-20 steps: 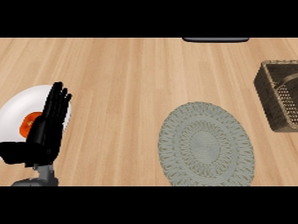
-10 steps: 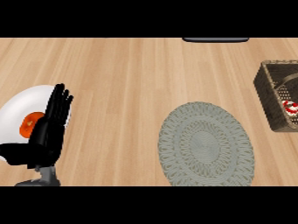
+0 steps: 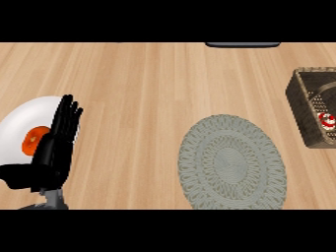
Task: Pick the cupcake from the placemat and place it in the basket
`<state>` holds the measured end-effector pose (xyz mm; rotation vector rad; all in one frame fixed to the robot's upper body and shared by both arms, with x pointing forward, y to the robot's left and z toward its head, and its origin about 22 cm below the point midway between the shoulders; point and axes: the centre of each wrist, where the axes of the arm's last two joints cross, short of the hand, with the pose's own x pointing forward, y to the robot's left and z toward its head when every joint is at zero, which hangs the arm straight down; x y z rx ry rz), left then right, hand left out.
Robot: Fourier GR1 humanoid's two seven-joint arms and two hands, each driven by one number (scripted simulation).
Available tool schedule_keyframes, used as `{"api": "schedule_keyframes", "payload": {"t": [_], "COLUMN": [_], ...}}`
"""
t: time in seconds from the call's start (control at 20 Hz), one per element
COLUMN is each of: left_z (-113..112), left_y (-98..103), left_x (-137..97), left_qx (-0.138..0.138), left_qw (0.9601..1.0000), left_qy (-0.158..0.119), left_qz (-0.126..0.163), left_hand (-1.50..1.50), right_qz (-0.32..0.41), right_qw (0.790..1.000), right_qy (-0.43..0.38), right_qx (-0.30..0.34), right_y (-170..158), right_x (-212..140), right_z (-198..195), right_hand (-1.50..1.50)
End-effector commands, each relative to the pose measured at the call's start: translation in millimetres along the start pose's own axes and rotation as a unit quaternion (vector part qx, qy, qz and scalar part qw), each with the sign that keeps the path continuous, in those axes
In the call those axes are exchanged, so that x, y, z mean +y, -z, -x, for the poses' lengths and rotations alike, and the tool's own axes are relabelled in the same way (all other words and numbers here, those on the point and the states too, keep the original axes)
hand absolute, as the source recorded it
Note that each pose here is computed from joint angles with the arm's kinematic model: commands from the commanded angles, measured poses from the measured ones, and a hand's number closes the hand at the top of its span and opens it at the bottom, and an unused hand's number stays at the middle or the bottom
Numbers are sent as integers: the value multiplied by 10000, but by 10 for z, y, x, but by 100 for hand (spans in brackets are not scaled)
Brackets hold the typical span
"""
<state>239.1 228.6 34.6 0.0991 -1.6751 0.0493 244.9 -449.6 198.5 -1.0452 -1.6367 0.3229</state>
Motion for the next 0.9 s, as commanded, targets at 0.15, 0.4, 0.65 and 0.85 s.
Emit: {"api": "schedule_keyframes", "payload": {"t": [0.15, 0.4, 0.65, 0.85], "left_z": [10, -98, -51, -13], "left_y": [-63, 105, 258, 127], "left_x": [-79, 77, 50, 246], "left_qx": [-14, -29, 55, -13], "left_qw": [10000, 9999, 9999, 10000], "left_qy": [-23, -14, -62, 6], "left_qz": [-36, -112, -101, -42], "left_hand": [0, 0, 0, 0], "right_qz": [682, 1108, 904, 602], "right_qw": [9970, 9888, 9921, 9894], "right_qy": [-36, 783, 817, 1306], "right_qx": [376, 621, 283, 199], "right_y": [-35, -20, -147, -235], "right_x": [-516, -1073, -1568, -1908], "right_z": [160, 258, 494, 539], "right_hand": [-150, -150, -150, -150]}}
